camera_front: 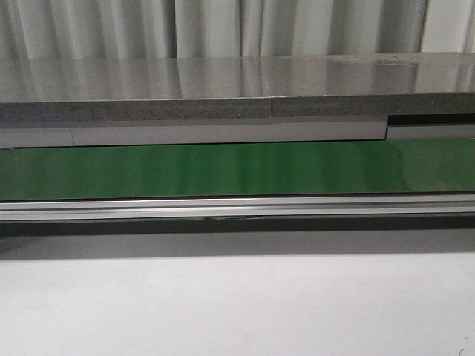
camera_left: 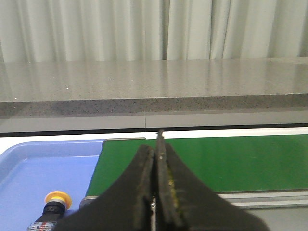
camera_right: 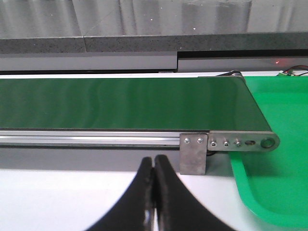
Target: Move button from left to right
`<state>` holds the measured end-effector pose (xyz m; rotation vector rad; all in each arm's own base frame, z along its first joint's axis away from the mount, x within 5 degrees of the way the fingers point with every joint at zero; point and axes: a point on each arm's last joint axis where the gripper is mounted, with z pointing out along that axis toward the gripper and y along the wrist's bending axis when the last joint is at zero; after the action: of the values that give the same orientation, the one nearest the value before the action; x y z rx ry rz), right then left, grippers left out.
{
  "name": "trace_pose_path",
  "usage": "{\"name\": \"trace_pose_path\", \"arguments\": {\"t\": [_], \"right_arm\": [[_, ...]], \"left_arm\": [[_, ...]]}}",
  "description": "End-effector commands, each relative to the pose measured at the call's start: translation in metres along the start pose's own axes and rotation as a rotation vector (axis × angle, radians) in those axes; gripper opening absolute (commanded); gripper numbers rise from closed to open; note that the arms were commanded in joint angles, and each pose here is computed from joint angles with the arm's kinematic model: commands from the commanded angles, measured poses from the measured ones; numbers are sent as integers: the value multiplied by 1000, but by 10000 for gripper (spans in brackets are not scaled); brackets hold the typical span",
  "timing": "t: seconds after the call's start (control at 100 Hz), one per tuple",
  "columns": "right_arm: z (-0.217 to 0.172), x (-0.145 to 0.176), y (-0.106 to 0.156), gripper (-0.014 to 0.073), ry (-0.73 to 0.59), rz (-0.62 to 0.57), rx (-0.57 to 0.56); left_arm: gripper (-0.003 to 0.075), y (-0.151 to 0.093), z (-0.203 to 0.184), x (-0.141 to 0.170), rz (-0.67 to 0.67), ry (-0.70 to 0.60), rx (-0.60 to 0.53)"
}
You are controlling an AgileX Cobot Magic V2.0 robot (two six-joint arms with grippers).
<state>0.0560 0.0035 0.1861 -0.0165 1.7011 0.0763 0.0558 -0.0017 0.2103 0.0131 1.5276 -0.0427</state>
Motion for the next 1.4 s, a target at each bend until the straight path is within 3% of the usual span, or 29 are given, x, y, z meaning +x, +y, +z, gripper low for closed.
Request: {"name": "trace_pose_path", "arguments": {"t": [0.0,0.44,0.71,0.85,1.12,1.39], "right_arm": [[-3,-14,1,-68,-117,-3,-4],[-3,-14,1,-68,-117,-3,-4],[-3,-14,1,-68,-117,-3,-4],[-3,-14,1,-68,-117,-3,-4],[-3,-14,1,-68,-117,-3,-4],[-3,-14,1,-68,-117,-3,-4]], "left_arm": [[-20,-1,-1,11,-1,-45,13],[-20,-1,-1,6,-40,-75,16],[-20,0,-4,-29,-80,-24,0],[-20,0,-3,-58,-82,72,-19],[-20,3,7,-111,-68,375,-78],[-20,4,24,-129,-70,586,-106]]}}
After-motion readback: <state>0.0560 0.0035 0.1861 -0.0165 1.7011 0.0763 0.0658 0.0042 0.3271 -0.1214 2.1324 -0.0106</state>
